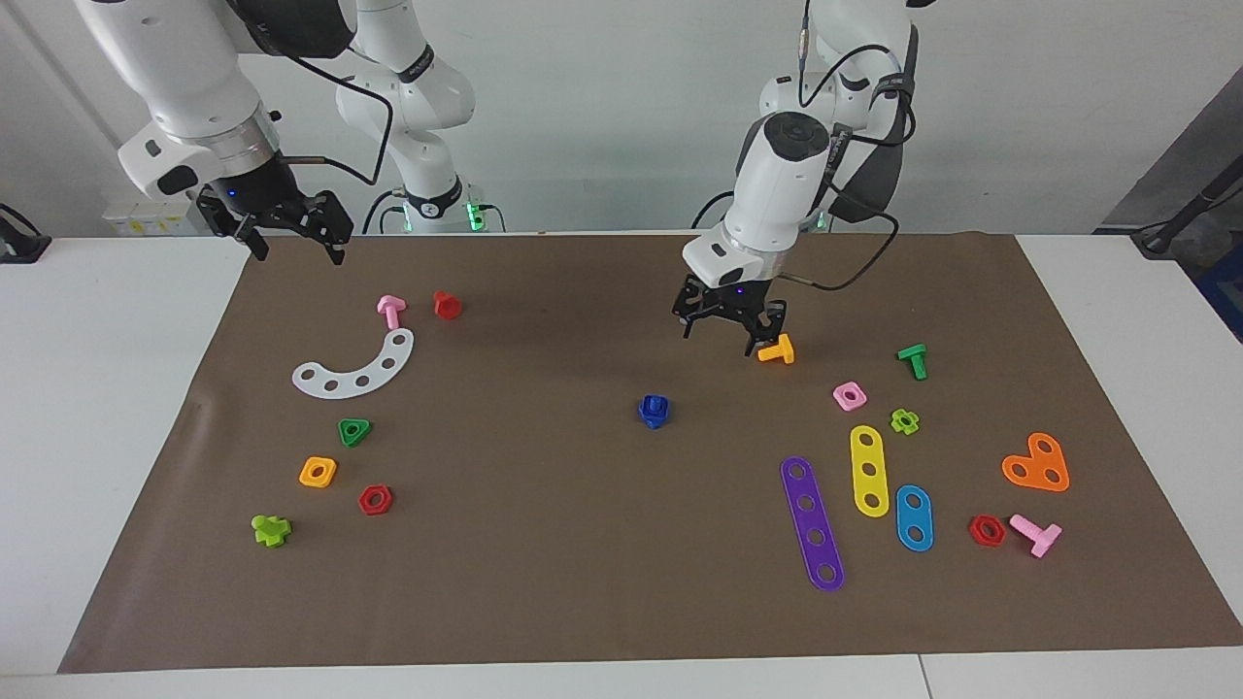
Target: Unscrew and place screws in storage area
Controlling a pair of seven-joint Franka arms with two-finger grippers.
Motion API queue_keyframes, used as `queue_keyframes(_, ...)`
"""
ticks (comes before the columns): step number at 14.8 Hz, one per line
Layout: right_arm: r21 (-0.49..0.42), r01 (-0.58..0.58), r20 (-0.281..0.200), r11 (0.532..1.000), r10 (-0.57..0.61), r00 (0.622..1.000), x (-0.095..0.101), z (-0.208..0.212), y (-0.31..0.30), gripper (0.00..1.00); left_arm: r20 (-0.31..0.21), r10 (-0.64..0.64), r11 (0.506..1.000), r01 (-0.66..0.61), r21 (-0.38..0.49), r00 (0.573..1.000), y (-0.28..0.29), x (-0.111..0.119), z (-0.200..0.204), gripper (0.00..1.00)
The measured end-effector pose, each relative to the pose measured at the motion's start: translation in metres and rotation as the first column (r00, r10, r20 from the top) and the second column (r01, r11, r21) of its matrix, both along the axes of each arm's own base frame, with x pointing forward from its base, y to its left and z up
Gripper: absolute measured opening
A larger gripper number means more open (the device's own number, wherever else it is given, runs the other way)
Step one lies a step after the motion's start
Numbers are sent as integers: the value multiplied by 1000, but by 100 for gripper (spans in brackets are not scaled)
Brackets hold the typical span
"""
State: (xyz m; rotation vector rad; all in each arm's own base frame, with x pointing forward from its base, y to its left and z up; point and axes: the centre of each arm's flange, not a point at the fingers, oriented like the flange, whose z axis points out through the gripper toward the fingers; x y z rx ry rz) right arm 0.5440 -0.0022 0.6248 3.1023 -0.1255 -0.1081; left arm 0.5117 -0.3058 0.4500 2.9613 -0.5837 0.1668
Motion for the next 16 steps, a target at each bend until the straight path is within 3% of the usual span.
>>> queue_keyframes(12,0,0,0,1000,0,1000,0,0,0,100,-33,-6,997,3,-76,999,-54,-9,-77,100)
queue_keyframes(16,0,0,0,1000,0,1000,0,0,0,100,-50,-5,996,1,-89,999,-59,-6,-106,94)
